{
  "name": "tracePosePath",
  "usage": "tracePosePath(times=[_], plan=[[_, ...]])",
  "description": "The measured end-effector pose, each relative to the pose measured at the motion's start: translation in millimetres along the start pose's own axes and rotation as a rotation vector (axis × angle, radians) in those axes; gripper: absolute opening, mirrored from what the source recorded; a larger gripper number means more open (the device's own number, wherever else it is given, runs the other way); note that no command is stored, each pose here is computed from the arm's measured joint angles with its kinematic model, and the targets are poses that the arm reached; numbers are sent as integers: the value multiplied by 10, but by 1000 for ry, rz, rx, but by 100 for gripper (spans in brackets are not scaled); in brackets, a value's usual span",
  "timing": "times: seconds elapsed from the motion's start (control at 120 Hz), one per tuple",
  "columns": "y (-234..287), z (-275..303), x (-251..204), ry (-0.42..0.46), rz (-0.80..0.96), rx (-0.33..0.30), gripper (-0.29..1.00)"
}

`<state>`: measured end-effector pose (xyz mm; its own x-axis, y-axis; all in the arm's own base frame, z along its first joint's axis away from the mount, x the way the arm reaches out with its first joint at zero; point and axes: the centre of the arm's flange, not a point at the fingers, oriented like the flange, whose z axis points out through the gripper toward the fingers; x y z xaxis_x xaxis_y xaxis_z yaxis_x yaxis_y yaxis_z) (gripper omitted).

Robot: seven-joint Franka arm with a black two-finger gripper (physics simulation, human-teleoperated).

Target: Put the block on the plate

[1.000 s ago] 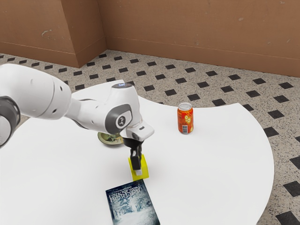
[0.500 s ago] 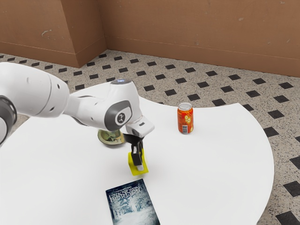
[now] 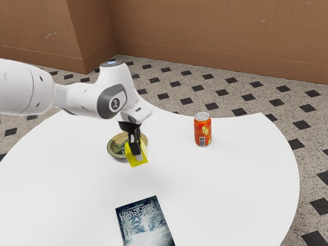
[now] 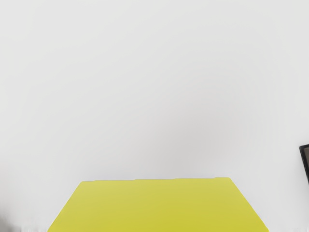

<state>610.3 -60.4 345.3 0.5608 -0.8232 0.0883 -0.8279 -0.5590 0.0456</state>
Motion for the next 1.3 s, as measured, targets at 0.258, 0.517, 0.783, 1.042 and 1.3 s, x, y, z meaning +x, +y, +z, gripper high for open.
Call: tracePosePath(times=[0.258, 0.517, 0.783, 1.042, 1.3], plan=[[-673, -246, -356, 2, -97, 115, 42], [-1200, -364, -497, -5, -164, 200, 41], [-1330, -33, -491, -56, -201, 138, 41], [-1410, 176, -563, -88, -229, 113, 41], [-1543, 268, -503, -83, -236, 139, 41]])
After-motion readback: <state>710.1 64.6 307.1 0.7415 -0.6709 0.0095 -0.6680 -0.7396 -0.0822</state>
